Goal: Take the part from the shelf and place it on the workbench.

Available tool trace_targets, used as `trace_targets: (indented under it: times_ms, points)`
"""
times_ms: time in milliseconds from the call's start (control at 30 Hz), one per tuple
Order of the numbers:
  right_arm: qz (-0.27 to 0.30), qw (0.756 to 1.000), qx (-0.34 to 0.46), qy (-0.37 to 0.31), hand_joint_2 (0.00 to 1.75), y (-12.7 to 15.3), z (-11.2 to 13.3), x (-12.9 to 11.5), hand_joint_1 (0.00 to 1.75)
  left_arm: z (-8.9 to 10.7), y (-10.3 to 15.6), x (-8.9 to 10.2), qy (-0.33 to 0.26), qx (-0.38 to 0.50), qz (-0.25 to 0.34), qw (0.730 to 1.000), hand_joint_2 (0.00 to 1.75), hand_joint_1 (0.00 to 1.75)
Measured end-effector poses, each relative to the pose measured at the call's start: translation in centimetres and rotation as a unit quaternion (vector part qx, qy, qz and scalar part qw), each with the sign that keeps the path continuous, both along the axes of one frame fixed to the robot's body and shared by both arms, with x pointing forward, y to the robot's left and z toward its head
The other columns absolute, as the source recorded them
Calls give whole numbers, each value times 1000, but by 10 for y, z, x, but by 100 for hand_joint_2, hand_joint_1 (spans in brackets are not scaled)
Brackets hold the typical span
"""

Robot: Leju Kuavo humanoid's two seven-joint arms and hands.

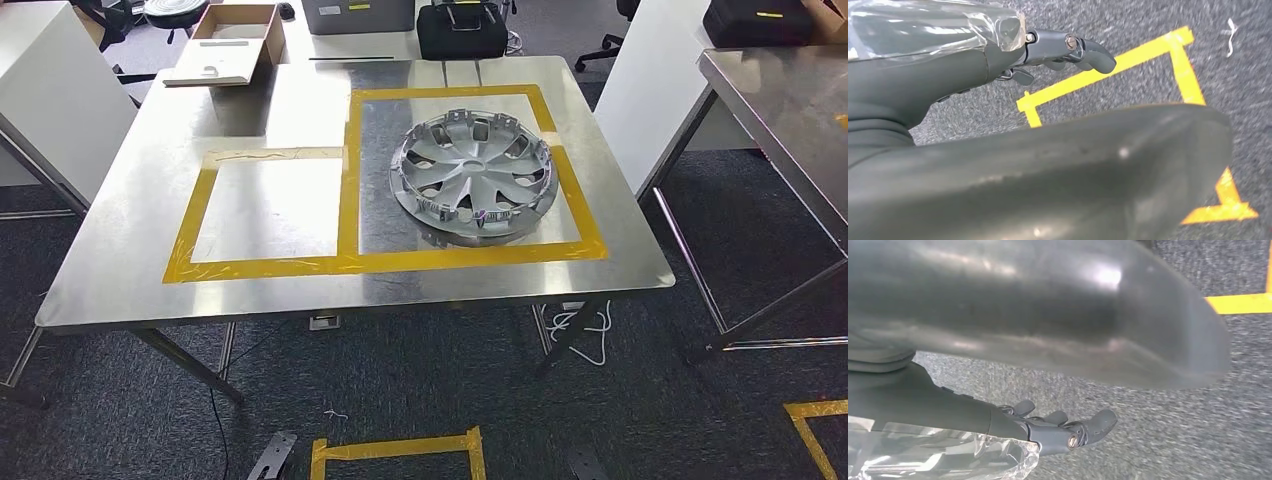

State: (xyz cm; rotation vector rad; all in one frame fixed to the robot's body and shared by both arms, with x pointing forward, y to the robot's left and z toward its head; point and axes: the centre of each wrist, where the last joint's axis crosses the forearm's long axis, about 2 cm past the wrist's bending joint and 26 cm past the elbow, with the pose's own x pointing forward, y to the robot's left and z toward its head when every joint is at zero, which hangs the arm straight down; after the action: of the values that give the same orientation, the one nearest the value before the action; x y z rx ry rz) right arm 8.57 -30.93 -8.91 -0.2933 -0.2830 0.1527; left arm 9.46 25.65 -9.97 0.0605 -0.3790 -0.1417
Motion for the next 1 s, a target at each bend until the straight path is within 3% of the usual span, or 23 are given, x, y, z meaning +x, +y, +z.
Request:
trace_targets:
  times_ms: [1000]
  points:
    - [7, 1000, -8, -8, 0, -3, 1, 5, 0, 1, 2, 2, 2, 4, -4, 1000, 0, 0]
